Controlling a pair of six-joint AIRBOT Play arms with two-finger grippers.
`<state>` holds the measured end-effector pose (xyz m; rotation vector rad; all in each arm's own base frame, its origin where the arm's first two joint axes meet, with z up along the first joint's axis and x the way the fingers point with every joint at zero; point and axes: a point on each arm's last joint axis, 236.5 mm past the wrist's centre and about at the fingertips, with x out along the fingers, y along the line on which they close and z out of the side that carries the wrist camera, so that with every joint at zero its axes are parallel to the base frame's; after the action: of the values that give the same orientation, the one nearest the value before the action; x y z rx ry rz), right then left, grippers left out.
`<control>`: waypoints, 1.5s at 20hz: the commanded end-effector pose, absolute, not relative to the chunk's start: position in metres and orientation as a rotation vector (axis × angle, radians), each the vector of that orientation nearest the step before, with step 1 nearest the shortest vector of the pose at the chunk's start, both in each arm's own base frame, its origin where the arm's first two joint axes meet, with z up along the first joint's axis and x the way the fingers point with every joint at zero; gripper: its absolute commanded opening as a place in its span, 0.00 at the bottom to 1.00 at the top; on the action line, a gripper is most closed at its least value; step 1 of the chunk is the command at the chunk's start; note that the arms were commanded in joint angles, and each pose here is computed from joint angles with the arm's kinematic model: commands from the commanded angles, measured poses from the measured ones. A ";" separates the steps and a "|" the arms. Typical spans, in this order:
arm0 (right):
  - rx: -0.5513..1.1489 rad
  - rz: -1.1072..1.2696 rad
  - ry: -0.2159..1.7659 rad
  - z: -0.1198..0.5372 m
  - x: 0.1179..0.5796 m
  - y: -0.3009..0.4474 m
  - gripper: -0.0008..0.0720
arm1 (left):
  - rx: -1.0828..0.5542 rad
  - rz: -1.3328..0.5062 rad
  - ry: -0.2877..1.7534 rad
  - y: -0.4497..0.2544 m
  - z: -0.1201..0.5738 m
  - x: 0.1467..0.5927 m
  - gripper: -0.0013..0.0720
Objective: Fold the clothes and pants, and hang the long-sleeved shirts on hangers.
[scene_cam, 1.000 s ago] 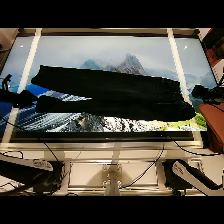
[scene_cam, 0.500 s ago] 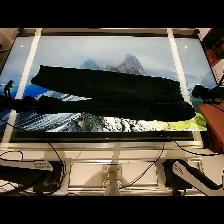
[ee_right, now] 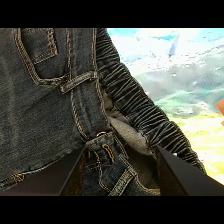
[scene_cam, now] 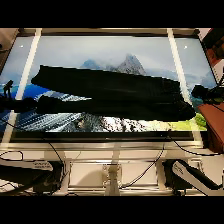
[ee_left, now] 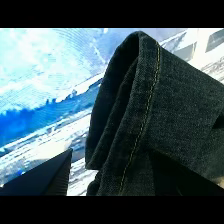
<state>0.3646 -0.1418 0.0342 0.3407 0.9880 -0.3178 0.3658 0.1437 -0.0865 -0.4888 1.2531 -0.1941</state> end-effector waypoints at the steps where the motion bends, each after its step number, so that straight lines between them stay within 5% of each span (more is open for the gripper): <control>1: 0.350 -0.317 0.988 0.034 0.365 -0.140 0.69 | -0.499 -0.217 1.266 0.138 -0.088 0.364 0.75; 4: 0.354 -0.317 0.987 0.034 0.365 -0.140 0.69 | -0.480 -0.247 1.277 0.125 -0.089 0.368 0.65; 5: 0.357 -0.316 0.987 0.034 0.365 -0.140 0.69 | -0.470 -0.263 1.283 0.118 -0.089 0.370 0.49; 6: 0.362 -0.314 0.985 0.034 0.366 -0.139 0.69 | -0.464 -0.284 1.290 0.110 -0.088 0.371 0.14; 7: 0.367 -0.312 0.984 0.034 0.366 -0.138 0.69 | -0.474 -0.327 1.289 0.096 -0.083 0.374 0.06; 14: 0.367 -0.312 0.978 0.036 0.367 -0.138 0.69 | -0.332 -0.574 1.160 0.072 0.054 0.396 0.05; 21: 0.367 -0.310 0.989 0.035 0.364 -0.137 0.69 | -0.117 -0.288 0.935 0.102 0.195 0.342 0.05; 24: 0.374 -0.303 1.022 0.031 0.358 -0.133 0.69 | -0.157 -0.093 1.074 0.109 0.180 0.296 0.05; 30: 0.374 -0.296 1.057 0.028 0.352 -0.130 0.69 | -0.174 -0.008 1.476 0.114 0.035 0.218 0.06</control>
<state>0.3546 -0.1310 0.0288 0.3778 1.0421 -0.3000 0.2597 0.0987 0.0934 -0.1997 1.2932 -0.1091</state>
